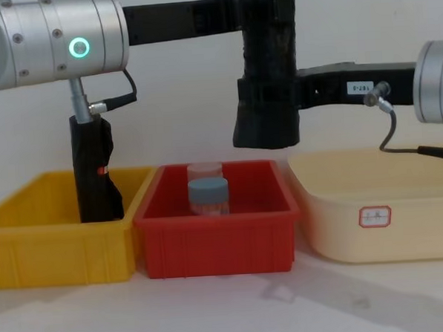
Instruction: Pick up the garbage bag with the one hand and transfer it to the other hand.
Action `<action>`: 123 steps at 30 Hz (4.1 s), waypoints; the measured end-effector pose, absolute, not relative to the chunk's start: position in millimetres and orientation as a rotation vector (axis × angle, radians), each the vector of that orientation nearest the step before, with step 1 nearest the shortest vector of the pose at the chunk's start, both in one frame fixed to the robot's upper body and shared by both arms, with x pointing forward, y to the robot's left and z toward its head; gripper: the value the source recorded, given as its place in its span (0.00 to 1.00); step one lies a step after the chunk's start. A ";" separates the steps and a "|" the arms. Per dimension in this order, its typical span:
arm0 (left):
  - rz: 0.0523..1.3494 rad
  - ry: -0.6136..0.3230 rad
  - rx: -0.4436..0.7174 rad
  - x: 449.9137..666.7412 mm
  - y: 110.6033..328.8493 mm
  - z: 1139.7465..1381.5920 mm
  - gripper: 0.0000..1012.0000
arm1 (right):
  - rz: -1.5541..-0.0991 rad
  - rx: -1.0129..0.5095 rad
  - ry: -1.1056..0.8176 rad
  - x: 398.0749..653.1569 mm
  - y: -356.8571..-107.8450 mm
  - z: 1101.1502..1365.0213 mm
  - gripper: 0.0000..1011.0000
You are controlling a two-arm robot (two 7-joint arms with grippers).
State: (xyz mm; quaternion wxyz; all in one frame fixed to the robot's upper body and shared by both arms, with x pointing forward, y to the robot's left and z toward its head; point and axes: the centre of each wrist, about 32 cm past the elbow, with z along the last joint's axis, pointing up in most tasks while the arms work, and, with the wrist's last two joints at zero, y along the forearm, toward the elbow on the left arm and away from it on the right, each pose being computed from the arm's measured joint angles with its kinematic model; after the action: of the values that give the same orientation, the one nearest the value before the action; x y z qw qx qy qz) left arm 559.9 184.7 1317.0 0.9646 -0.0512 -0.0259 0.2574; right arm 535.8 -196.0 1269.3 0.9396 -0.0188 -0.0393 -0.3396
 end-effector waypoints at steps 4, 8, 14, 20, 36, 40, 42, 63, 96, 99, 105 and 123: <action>0.522 -0.050 -0.106 560.2 184.2 1316.9 0.44 | -0.690 -0.033 -0.072 535.1 -195.7 1269.3 0.53; 0.524 -0.048 -0.107 560.4 183.9 1316.6 0.48 | -0.683 -0.027 -0.060 534.2 -195.3 1269.4 0.53; 0.526 -0.046 -0.108 560.6 183.8 1316.2 0.64 | -0.675 -0.021 -0.048 533.0 -194.2 1269.2 0.53; 0.526 -0.046 -0.108 560.7 183.7 1316.2 0.81 | -0.675 -0.017 -0.041 532.8 -193.5 1269.2 0.53; 0.504 -0.042 -0.131 553.6 191.0 1315.5 0.99 | -0.733 -0.006 -0.052 544.5 -194.2 1274.9 0.53; 0.508 -0.043 -0.139 549.7 195.2 1315.4 0.99 | -0.762 -0.009 -0.063 551.3 -196.2 1277.5 0.53; 0.512 -0.043 -0.142 547.6 197.3 1315.2 0.99 | -0.778 -0.013 -0.070 555.6 -197.7 1279.2 0.53; 0.728 -0.099 -0.174 519.8 218.9 1312.3 0.99 | -0.894 -0.082 -0.132 580.4 -218.9 1288.0 0.53; 1.137 -0.177 -0.065 524.5 229.7 1280.0 0.99 | -1.008 -0.141 -0.167 596.1 -239.0 1278.9 0.99; 1.151 -0.180 -0.060 525.4 230.2 1278.5 0.99 | -1.004 -0.140 -0.166 595.2 -238.4 1279.4 0.99; 1.170 -0.184 -0.053 526.6 230.7 1276.5 0.99 | -0.997 -0.142 -0.166 594.1 -237.7 1279.9 0.99; 1.193 -0.189 -0.044 528.1 231.7 1274.2 0.99 | -0.845 -0.185 -0.151 592.1 -224.1 1286.6 0.99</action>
State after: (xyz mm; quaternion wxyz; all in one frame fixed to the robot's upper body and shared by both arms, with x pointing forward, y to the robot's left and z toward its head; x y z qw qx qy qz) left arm 528.1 231.7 1274.2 0.8230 -0.0208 -0.0889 0.5607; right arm 592.1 -224.1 1286.6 0.9051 -0.0897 -0.0732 -0.4090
